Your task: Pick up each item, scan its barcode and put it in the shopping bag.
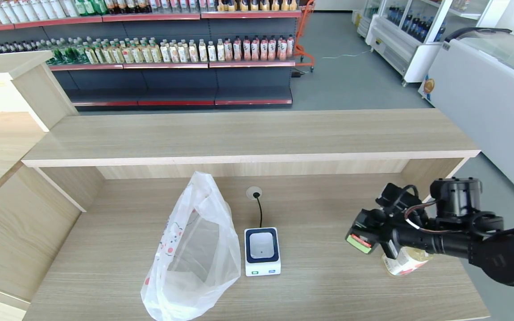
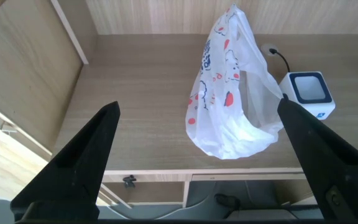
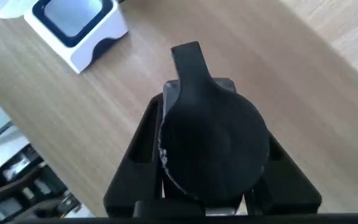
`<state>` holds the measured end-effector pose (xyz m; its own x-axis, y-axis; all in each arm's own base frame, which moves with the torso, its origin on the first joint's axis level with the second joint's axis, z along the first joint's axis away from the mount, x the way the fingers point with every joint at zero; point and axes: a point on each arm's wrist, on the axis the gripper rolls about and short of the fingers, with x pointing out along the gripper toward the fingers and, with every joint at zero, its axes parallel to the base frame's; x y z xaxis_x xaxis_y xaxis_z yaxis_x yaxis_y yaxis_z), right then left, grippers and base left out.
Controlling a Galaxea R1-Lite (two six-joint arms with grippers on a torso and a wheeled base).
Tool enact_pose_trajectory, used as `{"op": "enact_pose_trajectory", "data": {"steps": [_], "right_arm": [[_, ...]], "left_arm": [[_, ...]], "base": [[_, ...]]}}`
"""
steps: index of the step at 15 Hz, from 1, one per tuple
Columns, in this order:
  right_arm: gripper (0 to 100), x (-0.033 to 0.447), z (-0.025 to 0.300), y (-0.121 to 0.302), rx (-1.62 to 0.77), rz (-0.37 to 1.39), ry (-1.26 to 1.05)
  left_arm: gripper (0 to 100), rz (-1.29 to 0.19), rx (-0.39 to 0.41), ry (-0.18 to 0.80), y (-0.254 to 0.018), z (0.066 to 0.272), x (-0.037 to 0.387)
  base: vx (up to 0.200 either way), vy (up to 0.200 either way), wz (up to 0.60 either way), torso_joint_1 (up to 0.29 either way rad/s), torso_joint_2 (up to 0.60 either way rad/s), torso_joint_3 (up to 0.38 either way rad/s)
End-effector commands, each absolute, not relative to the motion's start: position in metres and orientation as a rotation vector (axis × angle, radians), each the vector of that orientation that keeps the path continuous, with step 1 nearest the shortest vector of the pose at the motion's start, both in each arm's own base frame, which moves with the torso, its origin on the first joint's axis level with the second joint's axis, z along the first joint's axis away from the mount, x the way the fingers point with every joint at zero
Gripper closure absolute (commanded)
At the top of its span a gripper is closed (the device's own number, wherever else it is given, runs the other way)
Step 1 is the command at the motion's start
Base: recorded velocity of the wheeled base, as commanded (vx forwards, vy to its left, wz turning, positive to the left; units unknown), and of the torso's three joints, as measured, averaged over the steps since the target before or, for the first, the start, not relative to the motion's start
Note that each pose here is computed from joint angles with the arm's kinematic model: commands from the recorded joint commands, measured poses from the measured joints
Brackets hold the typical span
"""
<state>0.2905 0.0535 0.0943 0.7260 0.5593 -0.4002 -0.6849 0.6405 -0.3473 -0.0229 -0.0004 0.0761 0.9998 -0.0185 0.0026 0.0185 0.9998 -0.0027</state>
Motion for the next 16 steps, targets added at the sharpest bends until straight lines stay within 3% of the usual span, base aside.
{"op": "enact_pose_trajectory", "data": {"steps": [1,2,4,6,7,11,16], "right_arm": [[100,0.249,0.131,0.029,-0.620,0.591,0.017],[100,0.246,0.136,0.032,-0.740,0.610,-0.095],[100,0.240,0.136,0.044,-1.002,0.877,-0.369],[100,0.227,0.118,0.061,-1.283,1.141,-0.672],[100,0.222,0.111,0.064,-1.379,1.186,-0.748],[100,0.211,0.105,0.075,-1.735,1.172,-1.105],[100,0.196,0.109,0.103,-1.749,1.157,-1.489]], "left_arm": [[0,-0.018,-0.003,-0.003,0.000,0.076,-0.023],[0,-0.018,-0.003,-0.003,0.000,0.076,-0.023],[0,-0.018,-0.003,-0.003,0.000,0.076,-0.023],[0,-0.018,-0.003,-0.003,0.000,0.076,-0.023],[0,-0.018,-0.003,-0.003,0.000,0.076,-0.023],[0,-0.018,-0.003,-0.003,0.000,0.076,-0.023],[0,-0.018,-0.003,-0.003,0.000,0.076,-0.023]], "base": [[0.000,0.000,0.00,0.000,0.00,0.000],[0.000,0.000,0.00,0.000,0.00,0.000],[0.000,0.000,0.00,0.000,0.00,0.000],[0.000,0.000,0.00,0.000,0.00,0.000],[0.000,0.000,0.00,0.000,0.00,0.000],[0.000,0.000,0.00,0.000,0.00,0.000],[0.000,0.000,0.00,0.000,0.00,0.000]]}}
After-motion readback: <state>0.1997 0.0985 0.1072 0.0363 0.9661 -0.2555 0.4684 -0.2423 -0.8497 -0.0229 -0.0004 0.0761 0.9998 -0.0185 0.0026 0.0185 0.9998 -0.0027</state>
